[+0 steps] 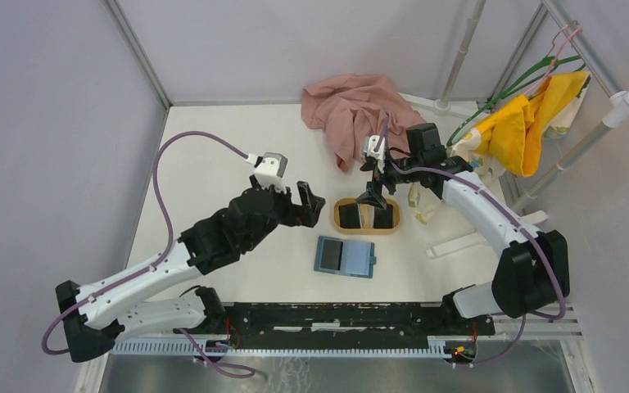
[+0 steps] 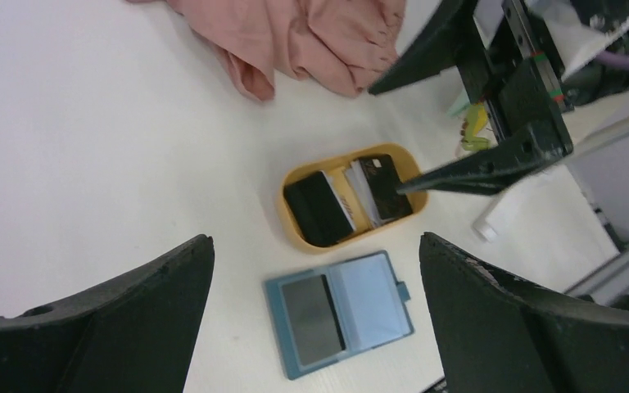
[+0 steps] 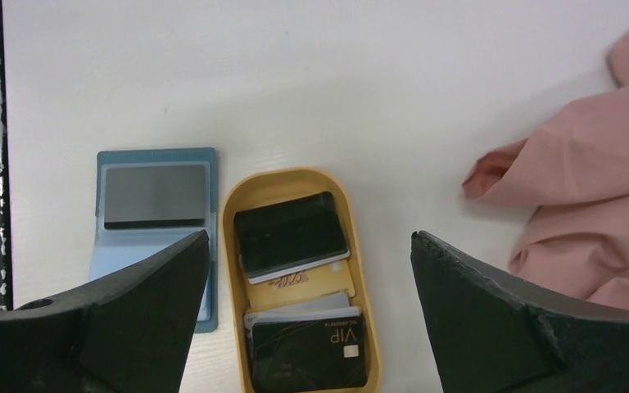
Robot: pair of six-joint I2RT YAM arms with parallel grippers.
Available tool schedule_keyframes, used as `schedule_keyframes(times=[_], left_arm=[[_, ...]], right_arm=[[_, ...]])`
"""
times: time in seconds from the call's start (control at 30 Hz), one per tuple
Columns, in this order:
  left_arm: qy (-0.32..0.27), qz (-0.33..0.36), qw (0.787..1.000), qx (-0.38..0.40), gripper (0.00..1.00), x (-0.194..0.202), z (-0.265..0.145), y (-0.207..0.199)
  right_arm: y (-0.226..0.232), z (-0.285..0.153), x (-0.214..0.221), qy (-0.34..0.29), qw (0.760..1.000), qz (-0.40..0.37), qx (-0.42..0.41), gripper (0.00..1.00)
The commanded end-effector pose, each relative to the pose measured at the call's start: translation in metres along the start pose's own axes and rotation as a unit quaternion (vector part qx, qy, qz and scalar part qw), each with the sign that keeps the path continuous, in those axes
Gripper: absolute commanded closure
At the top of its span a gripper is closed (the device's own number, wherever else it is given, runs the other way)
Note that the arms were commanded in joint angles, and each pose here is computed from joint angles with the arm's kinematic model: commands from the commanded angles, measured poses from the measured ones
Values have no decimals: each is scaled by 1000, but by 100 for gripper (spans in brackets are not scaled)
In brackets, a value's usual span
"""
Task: Put the credit cards into the card holder
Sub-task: Pick up the credit card from the storage box.
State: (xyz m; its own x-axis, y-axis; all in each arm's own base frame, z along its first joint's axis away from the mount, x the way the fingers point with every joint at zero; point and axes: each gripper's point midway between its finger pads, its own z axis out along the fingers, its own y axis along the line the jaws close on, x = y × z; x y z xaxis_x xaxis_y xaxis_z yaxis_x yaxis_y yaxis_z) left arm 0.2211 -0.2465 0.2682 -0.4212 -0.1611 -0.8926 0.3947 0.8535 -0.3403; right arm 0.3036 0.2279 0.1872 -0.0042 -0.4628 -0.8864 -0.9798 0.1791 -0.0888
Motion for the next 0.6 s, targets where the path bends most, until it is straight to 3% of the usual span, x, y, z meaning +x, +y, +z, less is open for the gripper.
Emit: schedule_keyframes(times=[0.0,0.1,0.2,0.3,0.43,0.57], left_arm=[[-11,111,991,-70,0,-18,8,31],[-16,93,995,-42,0,-26,22,34],[-5,53,997,55,0,-37,35,16],[11,65,990,124,0,-56,40,-9],[27,81,984,154,0,-49,49,-18],[60,79,988,117,0,-21,64,8]], right_arm=[[-3,-3,4,-4,999,14,38,2],[-10,-2,17,11,997,28,67,2],[-11,1,23,12,997,36,71,2],[-8,5,25,2,997,48,64,2],[-3,11,29,-5,996,70,50,2],[4,16,29,-22,995,88,35,2]])
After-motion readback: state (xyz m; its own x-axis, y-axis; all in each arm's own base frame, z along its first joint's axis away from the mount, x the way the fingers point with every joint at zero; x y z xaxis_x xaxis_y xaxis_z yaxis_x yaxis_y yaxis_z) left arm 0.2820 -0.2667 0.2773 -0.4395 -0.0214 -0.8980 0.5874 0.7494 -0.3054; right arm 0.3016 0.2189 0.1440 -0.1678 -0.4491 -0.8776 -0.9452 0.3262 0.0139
